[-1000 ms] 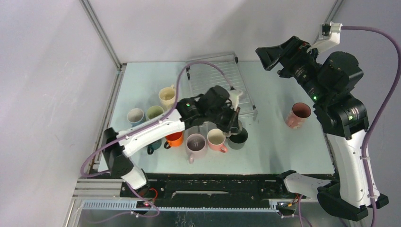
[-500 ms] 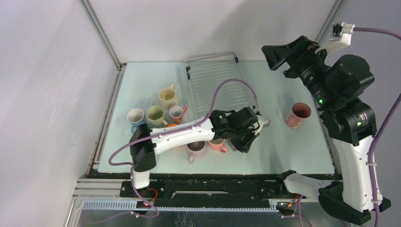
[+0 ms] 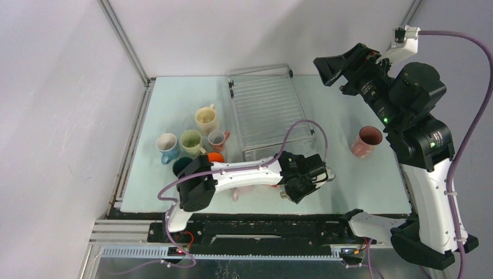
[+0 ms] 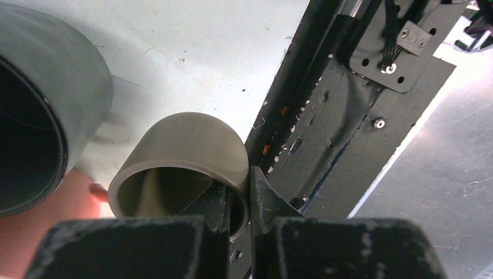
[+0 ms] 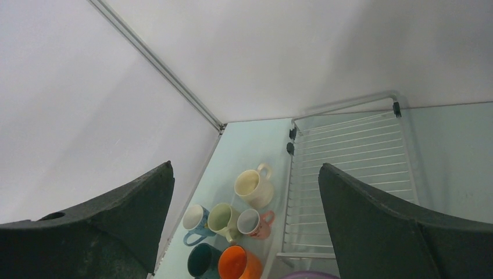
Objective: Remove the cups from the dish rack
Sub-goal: Place the cup at the center of the board.
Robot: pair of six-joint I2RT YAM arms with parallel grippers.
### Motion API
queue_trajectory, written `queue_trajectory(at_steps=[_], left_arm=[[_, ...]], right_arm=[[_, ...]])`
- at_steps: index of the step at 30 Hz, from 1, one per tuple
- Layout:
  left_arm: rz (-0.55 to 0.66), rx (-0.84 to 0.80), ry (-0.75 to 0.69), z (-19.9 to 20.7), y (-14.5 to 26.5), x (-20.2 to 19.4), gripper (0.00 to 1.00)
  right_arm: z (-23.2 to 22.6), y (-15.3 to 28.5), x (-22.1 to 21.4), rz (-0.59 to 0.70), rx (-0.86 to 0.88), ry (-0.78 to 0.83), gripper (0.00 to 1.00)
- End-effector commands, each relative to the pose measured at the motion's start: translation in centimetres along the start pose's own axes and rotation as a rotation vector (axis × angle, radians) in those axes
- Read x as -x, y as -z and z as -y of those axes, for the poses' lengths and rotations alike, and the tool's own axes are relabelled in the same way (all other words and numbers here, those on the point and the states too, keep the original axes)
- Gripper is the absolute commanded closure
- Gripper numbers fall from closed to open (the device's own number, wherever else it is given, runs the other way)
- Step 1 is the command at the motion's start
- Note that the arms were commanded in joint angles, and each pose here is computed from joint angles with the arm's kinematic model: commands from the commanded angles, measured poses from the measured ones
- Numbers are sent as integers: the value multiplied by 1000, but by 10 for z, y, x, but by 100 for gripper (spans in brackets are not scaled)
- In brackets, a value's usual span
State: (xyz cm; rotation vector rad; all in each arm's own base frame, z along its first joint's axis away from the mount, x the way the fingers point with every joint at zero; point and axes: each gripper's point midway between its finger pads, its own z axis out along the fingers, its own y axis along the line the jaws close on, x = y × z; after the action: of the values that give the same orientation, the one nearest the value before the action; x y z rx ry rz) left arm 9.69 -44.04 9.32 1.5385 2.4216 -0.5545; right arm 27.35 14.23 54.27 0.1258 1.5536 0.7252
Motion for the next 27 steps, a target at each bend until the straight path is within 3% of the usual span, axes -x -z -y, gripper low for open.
queue_trajectory(at_steps=[1, 17, 27], left_arm=[[28, 26, -54, -3, 1, 11, 100], [-80, 80, -49, -17, -38, -15, 99], [-108, 69, -39, -16, -47, -24, 75]], right_arm=[[-1, 0, 3, 14, -2, 20, 0], [4, -4, -11, -10, -4, 19, 0], [6, -3, -14, -8, -5, 22, 0]])
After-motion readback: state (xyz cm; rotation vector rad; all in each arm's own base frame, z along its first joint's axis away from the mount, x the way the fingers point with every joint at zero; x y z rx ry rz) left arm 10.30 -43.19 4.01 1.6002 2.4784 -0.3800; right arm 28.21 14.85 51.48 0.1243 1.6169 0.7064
